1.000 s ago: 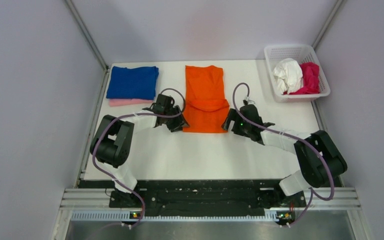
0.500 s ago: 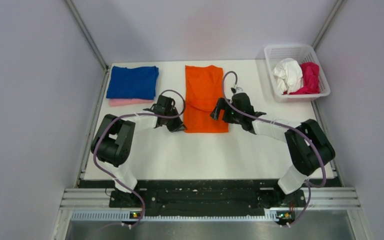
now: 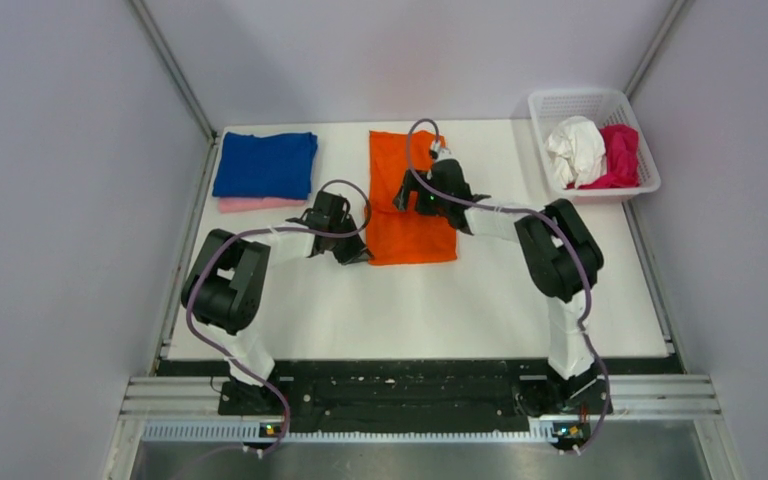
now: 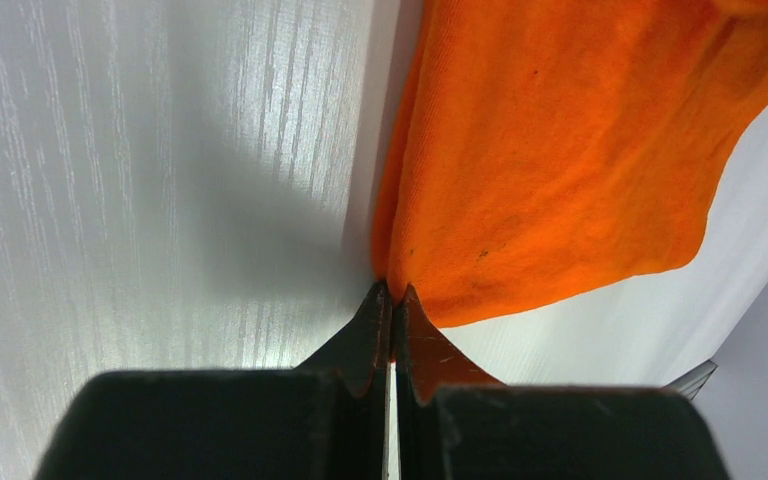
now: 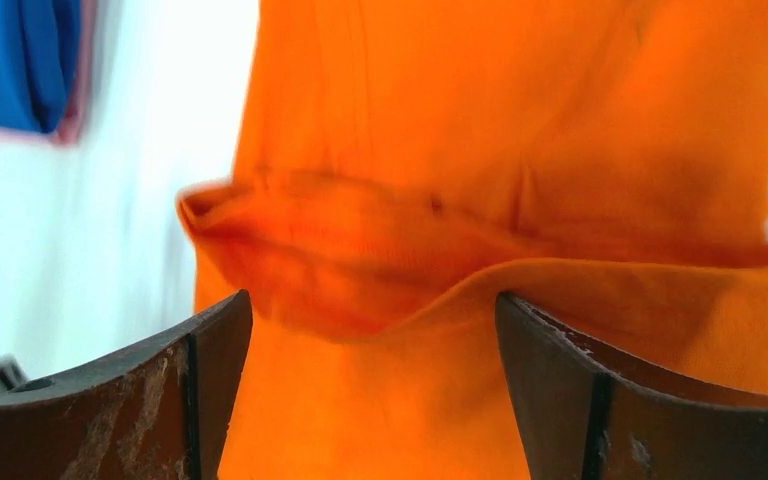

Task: Fold and stack the t-shirts
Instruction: Fold the folded rectangular tshirt in 1/3 of the way

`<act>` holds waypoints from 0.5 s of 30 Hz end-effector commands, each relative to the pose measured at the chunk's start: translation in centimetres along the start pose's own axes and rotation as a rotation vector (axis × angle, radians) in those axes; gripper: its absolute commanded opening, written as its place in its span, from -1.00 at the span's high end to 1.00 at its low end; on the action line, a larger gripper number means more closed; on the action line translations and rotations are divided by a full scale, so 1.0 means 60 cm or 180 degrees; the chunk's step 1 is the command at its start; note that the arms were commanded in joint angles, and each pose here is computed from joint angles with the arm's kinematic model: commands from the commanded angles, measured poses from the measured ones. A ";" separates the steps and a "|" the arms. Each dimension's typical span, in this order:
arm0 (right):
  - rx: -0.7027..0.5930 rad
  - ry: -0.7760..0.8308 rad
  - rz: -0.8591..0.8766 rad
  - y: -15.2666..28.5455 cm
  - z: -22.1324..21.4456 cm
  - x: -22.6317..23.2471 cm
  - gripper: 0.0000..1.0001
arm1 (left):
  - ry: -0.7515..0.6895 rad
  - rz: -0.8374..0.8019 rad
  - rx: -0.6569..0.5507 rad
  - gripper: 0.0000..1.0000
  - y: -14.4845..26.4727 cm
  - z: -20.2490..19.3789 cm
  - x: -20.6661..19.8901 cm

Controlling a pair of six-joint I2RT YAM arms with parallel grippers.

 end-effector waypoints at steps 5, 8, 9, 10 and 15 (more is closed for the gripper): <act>-0.0600 -0.0001 -0.0097 -0.039 0.141 -0.001 -0.79 | -0.0067 0.0518 0.0161 1.00 0.001 -0.037 0.058; -0.0725 0.0110 -0.0208 0.013 0.156 0.002 -0.82 | -0.0082 0.0530 0.0083 1.00 0.009 -0.029 0.052; -0.0757 0.0139 -0.0237 0.034 0.157 0.002 -0.83 | -0.0091 0.0523 0.0070 0.98 0.010 -0.027 0.049; -0.0775 0.0166 -0.0266 0.055 0.153 0.000 -0.84 | -0.0097 0.0502 0.0051 0.86 0.013 -0.025 0.045; -0.0717 -0.0059 -0.0507 0.160 0.092 -0.029 -0.85 | -0.0089 0.0390 -0.0038 0.26 0.032 -0.024 0.034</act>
Point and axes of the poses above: each gripper's point midway between its finger pads, its own y axis back along the fingers, its own x axis along the line the jaws close on, z = x × y, the point moved 6 cm from there along y, back along the fingers
